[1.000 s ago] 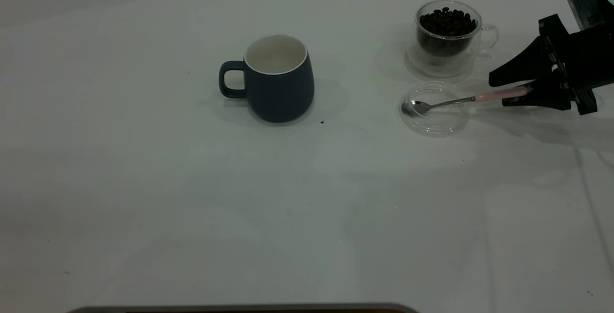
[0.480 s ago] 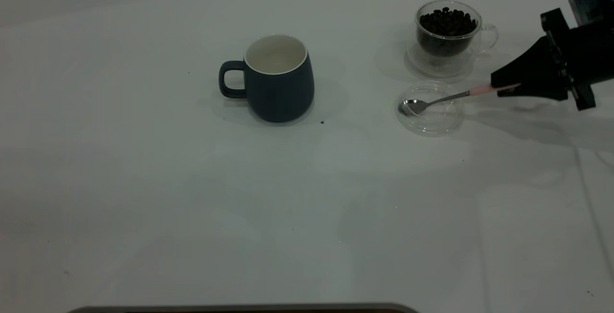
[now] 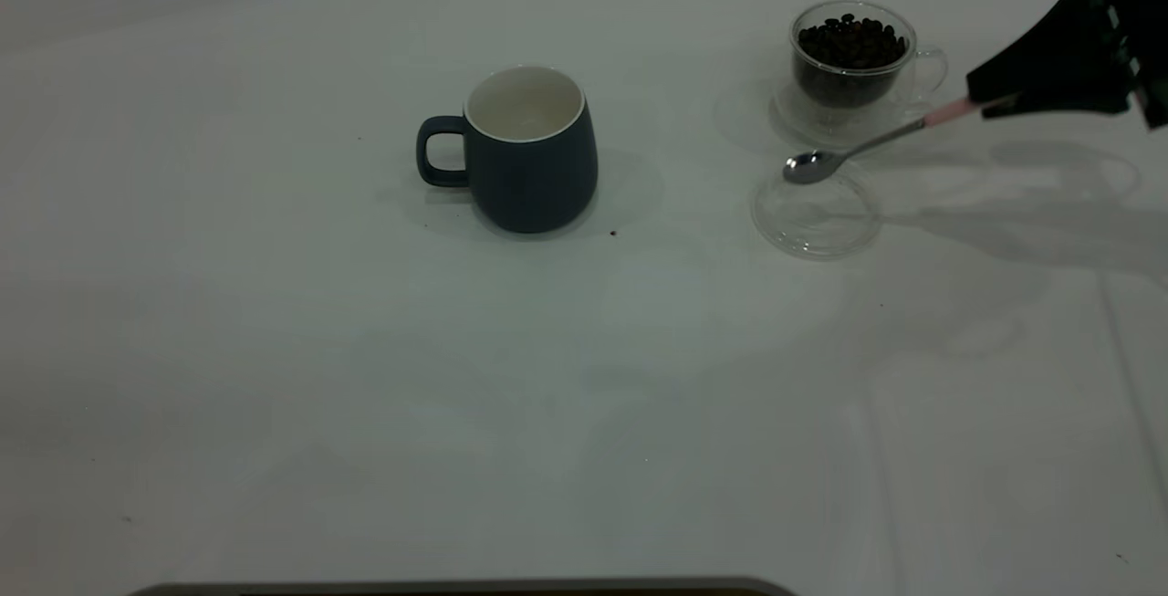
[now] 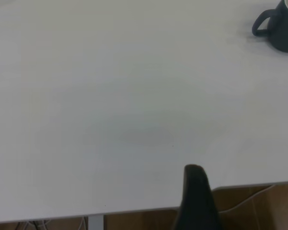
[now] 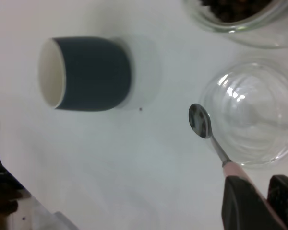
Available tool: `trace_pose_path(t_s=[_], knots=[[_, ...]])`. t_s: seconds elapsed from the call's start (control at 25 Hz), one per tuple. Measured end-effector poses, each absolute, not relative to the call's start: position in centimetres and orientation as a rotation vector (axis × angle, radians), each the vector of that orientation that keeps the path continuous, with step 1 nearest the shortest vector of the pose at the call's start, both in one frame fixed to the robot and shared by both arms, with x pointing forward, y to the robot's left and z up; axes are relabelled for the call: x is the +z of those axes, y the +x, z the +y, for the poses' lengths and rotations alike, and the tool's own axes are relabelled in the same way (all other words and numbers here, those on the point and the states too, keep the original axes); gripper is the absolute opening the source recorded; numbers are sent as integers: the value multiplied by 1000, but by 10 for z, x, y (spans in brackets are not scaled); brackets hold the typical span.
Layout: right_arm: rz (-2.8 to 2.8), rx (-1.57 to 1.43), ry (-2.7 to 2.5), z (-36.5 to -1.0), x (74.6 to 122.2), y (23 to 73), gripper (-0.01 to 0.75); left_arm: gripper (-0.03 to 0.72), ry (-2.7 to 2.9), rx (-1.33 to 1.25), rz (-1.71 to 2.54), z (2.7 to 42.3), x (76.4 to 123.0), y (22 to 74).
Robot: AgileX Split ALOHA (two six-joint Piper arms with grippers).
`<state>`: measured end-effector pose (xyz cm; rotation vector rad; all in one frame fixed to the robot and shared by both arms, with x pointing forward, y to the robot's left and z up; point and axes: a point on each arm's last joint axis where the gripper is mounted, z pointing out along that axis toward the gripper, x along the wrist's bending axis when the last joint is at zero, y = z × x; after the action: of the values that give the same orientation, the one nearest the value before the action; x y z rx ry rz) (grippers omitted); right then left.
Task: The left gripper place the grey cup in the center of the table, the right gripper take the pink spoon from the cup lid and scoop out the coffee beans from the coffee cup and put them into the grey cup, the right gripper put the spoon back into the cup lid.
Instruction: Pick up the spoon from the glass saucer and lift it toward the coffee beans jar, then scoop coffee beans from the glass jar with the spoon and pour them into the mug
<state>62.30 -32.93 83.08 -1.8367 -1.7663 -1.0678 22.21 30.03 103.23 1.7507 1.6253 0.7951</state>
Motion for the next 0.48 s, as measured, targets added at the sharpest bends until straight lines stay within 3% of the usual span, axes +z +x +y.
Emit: trace_pose_path(t_s=[0.28,0.48], knots=[[-1890,-1284,-1837,-329,892,634,114,586,1751,795,1625,300,1032,222],[-2001,-1365,-1962,-338,895,645,114,586,1751,795,1625,300,1032,222]])
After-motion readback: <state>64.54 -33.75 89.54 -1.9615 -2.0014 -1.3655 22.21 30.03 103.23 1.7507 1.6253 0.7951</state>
